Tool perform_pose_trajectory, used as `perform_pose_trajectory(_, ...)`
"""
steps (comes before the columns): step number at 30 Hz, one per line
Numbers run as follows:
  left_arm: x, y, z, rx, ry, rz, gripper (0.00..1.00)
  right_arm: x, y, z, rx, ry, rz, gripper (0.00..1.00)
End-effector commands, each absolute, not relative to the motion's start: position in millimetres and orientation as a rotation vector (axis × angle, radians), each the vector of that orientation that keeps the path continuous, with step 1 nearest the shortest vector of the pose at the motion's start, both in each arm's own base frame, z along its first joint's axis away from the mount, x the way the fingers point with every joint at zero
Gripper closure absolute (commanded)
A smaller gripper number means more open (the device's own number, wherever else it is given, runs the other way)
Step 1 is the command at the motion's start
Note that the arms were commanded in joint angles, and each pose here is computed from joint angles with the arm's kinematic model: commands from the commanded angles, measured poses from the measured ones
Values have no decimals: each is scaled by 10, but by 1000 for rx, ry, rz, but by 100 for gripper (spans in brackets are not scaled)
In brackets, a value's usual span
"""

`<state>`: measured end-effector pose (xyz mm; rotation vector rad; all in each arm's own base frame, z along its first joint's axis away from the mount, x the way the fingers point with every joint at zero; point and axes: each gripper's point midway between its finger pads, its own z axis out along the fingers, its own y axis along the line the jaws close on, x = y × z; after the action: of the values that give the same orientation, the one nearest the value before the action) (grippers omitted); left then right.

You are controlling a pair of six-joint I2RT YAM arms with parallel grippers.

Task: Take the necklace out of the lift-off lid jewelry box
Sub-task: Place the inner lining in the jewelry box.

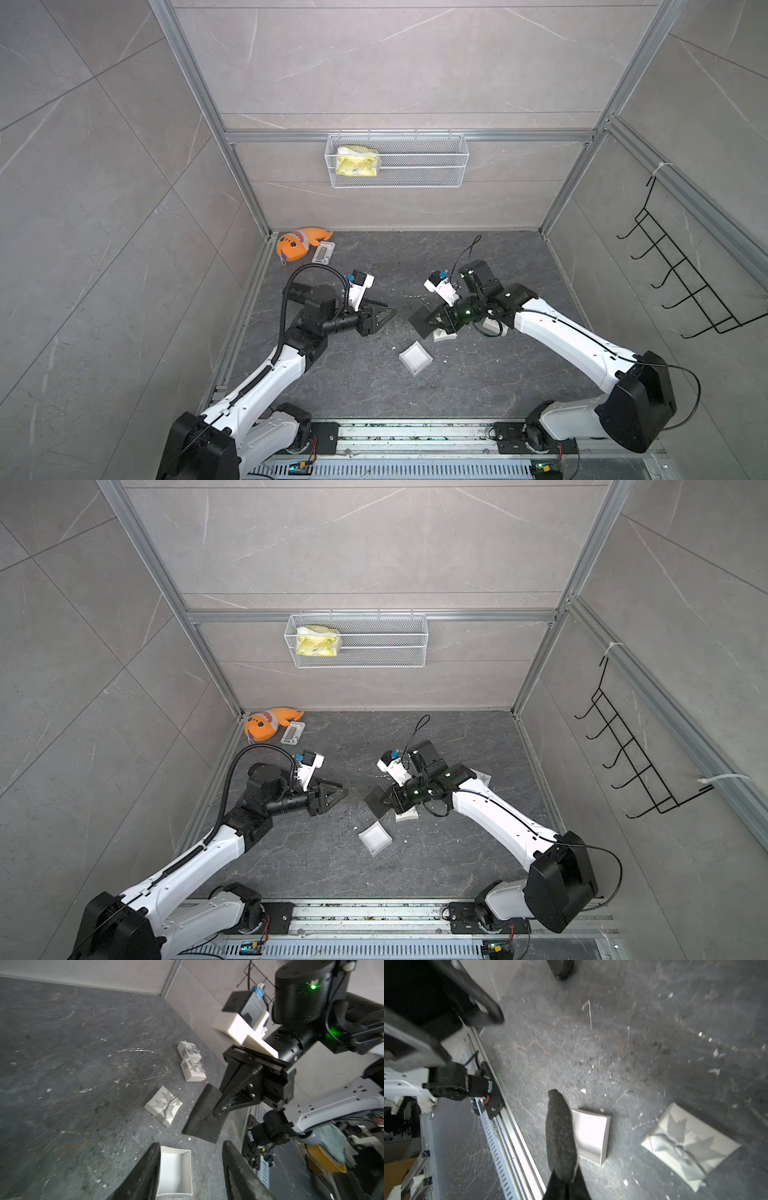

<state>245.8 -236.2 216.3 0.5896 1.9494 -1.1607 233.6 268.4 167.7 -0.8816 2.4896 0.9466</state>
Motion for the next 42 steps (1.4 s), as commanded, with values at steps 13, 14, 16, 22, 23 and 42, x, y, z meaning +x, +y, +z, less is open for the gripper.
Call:
perform_pose_trajectory(13,2238,-2341,1185,564,2189,-738,42,2044,2763,782,-613,2815,808,96)
perform_pose_trajectory(14,2202,-2378,1159,580,2189,-743,43,2056,2788,767,-601,2816,808,96)
perform_pose_trajectory(16,2149,-2423,1109,586,2189,-761,44,2067,2842,745,-590,2813,815,96)
perform_pose_trajectory(22,2023,-2441,949,585,2203,-796,47,2104,2886,663,-558,2837,785,96)
perform_pose_trajectory(23,2005,-2431,916,585,2209,-795,48,2098,2877,635,-557,2845,772,96)
perform_pose_trajectory(42,2077,-2498,761,558,2212,-793,55,2112,2875,343,-639,2862,441,87)
